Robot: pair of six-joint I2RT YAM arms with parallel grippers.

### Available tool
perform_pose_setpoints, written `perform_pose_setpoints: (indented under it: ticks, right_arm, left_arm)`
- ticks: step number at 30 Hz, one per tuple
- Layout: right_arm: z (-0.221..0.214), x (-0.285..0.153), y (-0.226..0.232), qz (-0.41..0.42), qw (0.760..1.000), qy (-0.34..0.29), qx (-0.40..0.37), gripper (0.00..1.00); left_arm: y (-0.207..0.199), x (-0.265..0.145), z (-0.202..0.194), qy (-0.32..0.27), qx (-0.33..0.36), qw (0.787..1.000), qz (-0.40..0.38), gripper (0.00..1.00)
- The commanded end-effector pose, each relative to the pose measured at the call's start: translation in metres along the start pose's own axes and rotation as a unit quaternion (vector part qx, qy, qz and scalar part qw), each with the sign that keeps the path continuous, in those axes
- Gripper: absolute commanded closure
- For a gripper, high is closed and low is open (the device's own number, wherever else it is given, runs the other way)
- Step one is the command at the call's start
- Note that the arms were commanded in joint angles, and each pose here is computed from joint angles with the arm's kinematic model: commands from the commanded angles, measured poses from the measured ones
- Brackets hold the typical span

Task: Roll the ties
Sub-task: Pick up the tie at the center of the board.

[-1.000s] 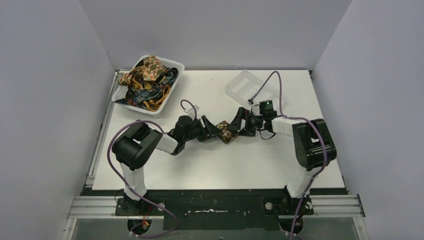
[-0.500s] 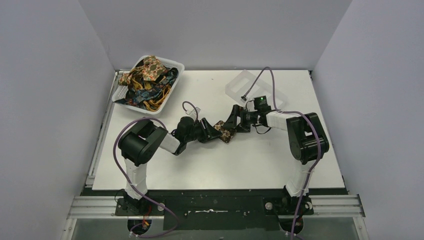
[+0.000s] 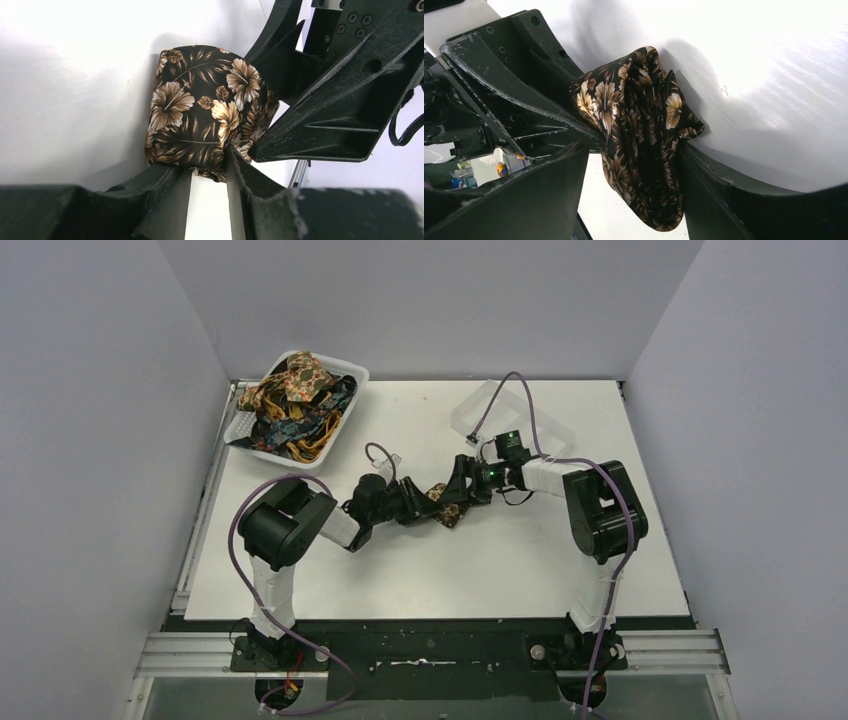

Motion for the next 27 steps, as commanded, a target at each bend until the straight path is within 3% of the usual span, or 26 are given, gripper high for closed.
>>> perform_pose_setpoints:
  ticks: [1, 10, 21, 23, 27]
  right_arm:
    - [-0.006, 0.010, 0.008, 0.028, 0.999, 0.021, -0.011, 0.37]
    - [-0.011, 0.012, 0.015, 0.067, 0.998, 0.015, 0.006, 0.51]
    - [-0.028, 0.027, 0.020, 0.067, 0.997, 0.042, -0.003, 0.54]
    - [-0.028, 0.029, 0.020, 0.064, 0.997, 0.041, -0.004, 0.58]
    - [-0.025, 0.028, 0.023, 0.062, 0.998, 0.029, -0.001, 0.80]
  left_arm:
    - [-0.003, -0.003, 0.001, -0.021, 0.012, 0.999, -0.033, 0.74]
    - [0.004, -0.014, -0.008, -0.024, 0.003, 1.000, -0.014, 0.76]
    - [0.009, -0.018, -0.016, -0.041, -0.013, 0.999, -0.003, 0.82]
    - [0.009, -0.020, -0.018, -0.045, -0.018, 0.999, -0.005, 0.84]
    - [0.010, -0.022, -0.019, -0.047, -0.019, 0.999, -0.003, 0.84]
Point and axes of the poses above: each gripper's point midway between its finger pads, its own x axis out along the fingers, its own y axis along the line the jaws close on, z = x × y, the point moved 7 cm from there along -x, back along the fingers, and after that the axes turned 12 degrees about x, right-handed, at the moved point
